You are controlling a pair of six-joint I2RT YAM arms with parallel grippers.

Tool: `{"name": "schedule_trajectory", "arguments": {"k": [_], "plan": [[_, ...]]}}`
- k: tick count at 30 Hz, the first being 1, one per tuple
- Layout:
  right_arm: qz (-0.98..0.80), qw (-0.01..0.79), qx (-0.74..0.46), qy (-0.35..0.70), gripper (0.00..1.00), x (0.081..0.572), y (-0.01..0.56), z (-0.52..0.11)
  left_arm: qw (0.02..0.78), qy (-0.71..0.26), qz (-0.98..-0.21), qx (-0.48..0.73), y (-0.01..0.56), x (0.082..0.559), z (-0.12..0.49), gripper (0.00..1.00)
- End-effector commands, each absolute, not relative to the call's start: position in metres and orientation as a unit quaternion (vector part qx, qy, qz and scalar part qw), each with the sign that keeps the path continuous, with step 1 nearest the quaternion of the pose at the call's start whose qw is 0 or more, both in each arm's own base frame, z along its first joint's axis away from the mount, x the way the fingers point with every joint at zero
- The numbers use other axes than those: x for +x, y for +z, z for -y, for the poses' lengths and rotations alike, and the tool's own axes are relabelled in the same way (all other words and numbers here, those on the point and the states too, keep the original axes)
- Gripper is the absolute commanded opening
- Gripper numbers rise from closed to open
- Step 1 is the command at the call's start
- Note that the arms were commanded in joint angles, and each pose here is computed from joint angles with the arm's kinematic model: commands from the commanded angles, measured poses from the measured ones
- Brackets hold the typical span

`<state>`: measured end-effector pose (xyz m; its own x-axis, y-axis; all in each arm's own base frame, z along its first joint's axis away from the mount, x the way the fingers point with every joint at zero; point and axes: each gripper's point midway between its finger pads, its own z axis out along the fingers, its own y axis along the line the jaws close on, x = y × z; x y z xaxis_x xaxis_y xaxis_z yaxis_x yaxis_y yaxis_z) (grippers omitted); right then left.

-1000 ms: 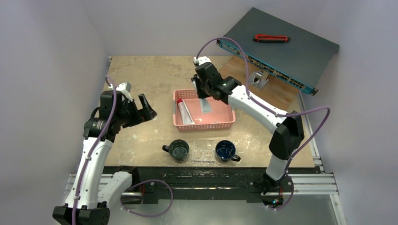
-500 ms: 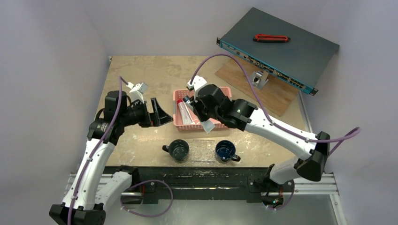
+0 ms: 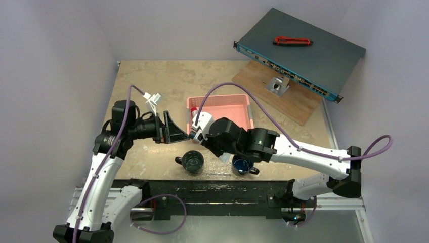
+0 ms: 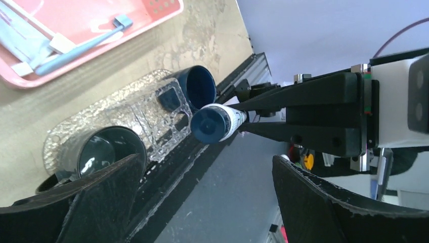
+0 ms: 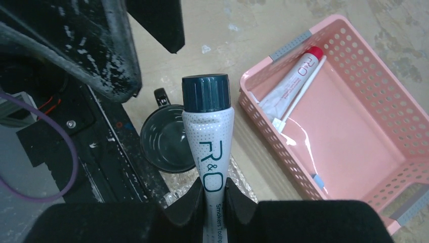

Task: Prepare toiletry sets of a toothbrush and toothpaste on the tray

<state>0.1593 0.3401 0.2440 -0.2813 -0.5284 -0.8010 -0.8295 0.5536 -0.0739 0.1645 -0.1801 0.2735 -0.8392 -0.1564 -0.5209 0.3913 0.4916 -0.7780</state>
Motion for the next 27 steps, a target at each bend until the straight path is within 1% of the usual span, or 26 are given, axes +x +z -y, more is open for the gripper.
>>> {"name": "schedule_trajectory", "arguments": {"k": [1,9,13,17,21,27], "plan": [[-0.749,0.444,-0.448,0.204,0.03,0.149,0.271,-0.350,0.231,-0.525,-0.814,0.088,0.271,0.147,0.187,0.98],[-0.734,0.441,-0.476,0.202,0.05,0.131,0.276,-0.367,0.198,-0.535,-0.815,0.096,0.257,0.131,0.191,0.94],[-0.729,0.442,-0.482,0.201,0.05,0.129,0.277,-0.374,0.190,-0.544,-0.812,0.100,0.255,0.125,0.192,0.87],[-0.723,0.439,-0.492,0.204,0.05,0.125,0.278,-0.383,0.185,-0.551,-0.808,0.101,0.254,0.121,0.193,0.83],[-0.720,0.440,-0.496,0.204,0.05,0.123,0.280,-0.389,0.179,-0.556,-0.806,0.102,0.252,0.119,0.193,0.73],[-0.718,0.437,-0.503,0.202,0.05,0.121,0.277,-0.397,0.175,-0.556,-0.806,0.102,0.248,0.119,0.194,0.63]]}}
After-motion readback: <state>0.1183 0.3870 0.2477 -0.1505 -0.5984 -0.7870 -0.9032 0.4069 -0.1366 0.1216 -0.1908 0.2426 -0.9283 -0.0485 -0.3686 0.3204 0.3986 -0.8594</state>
